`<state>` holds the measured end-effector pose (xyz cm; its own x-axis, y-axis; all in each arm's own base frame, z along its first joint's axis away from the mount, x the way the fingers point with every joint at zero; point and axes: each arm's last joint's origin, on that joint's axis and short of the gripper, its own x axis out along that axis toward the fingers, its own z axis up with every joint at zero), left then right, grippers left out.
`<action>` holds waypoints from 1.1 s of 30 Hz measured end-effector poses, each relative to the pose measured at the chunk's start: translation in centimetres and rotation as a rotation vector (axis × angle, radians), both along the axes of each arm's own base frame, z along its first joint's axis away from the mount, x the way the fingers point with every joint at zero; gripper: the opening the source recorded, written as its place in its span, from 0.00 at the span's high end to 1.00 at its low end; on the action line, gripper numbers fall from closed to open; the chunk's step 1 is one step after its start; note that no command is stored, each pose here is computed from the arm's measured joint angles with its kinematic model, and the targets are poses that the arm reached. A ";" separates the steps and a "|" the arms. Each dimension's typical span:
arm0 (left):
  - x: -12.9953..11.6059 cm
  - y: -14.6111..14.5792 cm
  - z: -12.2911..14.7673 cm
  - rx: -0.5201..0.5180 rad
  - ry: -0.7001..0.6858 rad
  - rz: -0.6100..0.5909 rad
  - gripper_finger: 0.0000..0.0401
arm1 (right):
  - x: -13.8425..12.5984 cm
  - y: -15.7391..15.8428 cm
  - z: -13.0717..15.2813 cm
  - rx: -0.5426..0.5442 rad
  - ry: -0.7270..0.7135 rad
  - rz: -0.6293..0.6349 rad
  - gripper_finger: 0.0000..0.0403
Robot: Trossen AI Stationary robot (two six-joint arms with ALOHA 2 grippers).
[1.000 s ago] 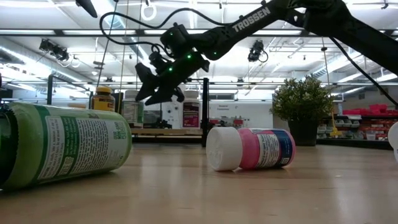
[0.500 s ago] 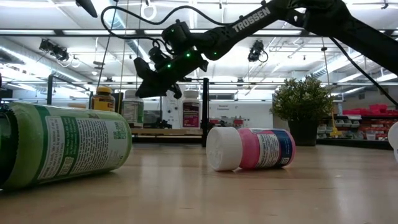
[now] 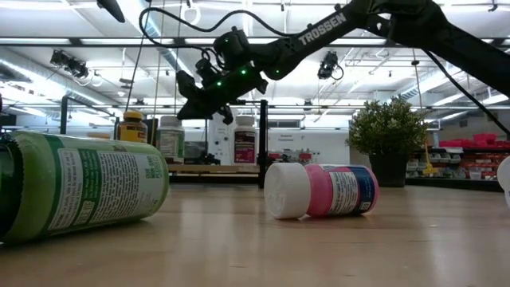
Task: Pick and place medicine bottles onto shelf by color
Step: Put the blue medicine bottle on the shelf
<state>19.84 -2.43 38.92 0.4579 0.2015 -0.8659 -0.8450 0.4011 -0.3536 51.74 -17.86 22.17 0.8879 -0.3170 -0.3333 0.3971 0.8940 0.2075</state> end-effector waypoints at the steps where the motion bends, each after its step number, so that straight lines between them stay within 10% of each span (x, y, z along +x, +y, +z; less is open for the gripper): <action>1: 0.0 0.0 0.0 0.000 0.000 0.000 0.29 | 0.0 -0.1 0.0 0.004 0.000 0.010 0.94; 18: -0.4 -2.5 -0.4 -0.038 0.066 -0.166 0.29 | -0.1 3.0 0.4 0.099 0.217 0.324 0.91; 25: -0.4 -5.6 0.2 0.022 -0.121 -0.106 0.29 | -0.6 6.8 1.9 0.036 0.272 0.578 0.83; 33: -1.0 -8.0 -2.9 -0.073 0.270 -0.041 0.29 | -2.8 9.2 5.3 -0.015 0.370 0.635 0.71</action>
<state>18.86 -10.39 35.99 0.2155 0.1200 -0.9691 -0.8960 0.4188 -0.1473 48.93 -8.65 27.44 0.7320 0.2143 -0.6468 -0.1571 0.9768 0.1458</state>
